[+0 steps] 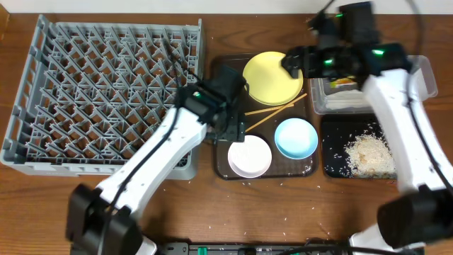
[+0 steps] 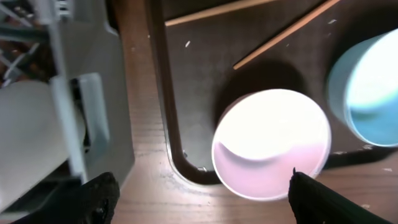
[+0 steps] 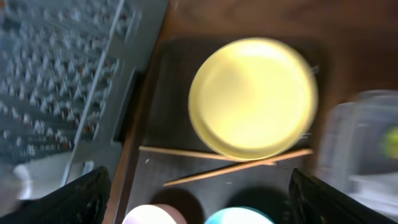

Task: Sort waste into correct bins and load items into the dishwasher

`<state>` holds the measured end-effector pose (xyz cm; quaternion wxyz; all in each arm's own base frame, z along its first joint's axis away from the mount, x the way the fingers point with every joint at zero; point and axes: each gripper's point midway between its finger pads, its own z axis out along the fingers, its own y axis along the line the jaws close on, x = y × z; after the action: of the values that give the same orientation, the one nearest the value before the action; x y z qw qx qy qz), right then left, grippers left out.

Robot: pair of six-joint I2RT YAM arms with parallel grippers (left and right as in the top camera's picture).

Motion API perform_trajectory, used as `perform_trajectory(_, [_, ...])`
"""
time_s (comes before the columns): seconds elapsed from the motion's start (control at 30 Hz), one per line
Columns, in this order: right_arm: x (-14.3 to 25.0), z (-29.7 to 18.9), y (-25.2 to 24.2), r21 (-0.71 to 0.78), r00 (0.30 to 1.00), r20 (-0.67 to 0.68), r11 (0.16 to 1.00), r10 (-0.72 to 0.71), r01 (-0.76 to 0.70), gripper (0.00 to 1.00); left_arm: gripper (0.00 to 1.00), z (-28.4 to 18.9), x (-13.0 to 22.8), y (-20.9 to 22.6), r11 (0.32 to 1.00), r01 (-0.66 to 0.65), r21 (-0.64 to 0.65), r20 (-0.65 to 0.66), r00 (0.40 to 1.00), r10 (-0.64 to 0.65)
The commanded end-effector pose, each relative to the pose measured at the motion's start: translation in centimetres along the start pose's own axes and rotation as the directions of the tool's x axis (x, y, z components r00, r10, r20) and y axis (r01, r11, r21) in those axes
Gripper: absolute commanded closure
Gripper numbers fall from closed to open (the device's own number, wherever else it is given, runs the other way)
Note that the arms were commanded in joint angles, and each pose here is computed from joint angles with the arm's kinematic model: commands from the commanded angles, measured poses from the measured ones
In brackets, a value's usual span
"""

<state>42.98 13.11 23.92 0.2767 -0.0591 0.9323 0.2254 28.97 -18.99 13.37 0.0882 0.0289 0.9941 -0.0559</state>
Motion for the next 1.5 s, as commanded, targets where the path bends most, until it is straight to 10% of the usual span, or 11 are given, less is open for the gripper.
perform_trajectory(0.0, [-1.3,-3.7,-1.6,0.046,0.996,0.087,0.999,-0.002,-0.002,0.09,0.15,3.7,0.4,0.6,0.996,-0.071,-0.063,-0.074,0.995,0.066])
perform_trajectory(0.53, [-1.6,-6.3,-3.4,0.083,0.991,0.127,0.996,0.034,-0.045,0.08,0.54,12.7,3.5,-0.2,0.976,-0.209,-0.065,-0.310,0.934,0.180])
perform_trajectory(0.7, [-1.5,-6.3,-3.7,0.101,0.991,0.127,0.994,0.036,-0.049,0.08,0.92,12.9,3.4,-0.3,0.976,-0.208,-0.063,-0.303,0.936,0.180])
perform_trajectory(1.1, [-1.5,-6.3,-3.7,0.101,0.991,0.127,0.994,0.036,-0.049,0.01,0.93,10.4,2.5,-0.8,0.978,-0.203,-0.054,-0.273,0.945,0.181])
perform_trajectory(1.47, [-1.5,-6.3,-3.7,0.101,0.991,0.127,0.994,0.036,-0.049,0.01,0.93,0.4,-3.3,0.6,0.971,-0.179,-0.159,0.121,0.973,0.199])
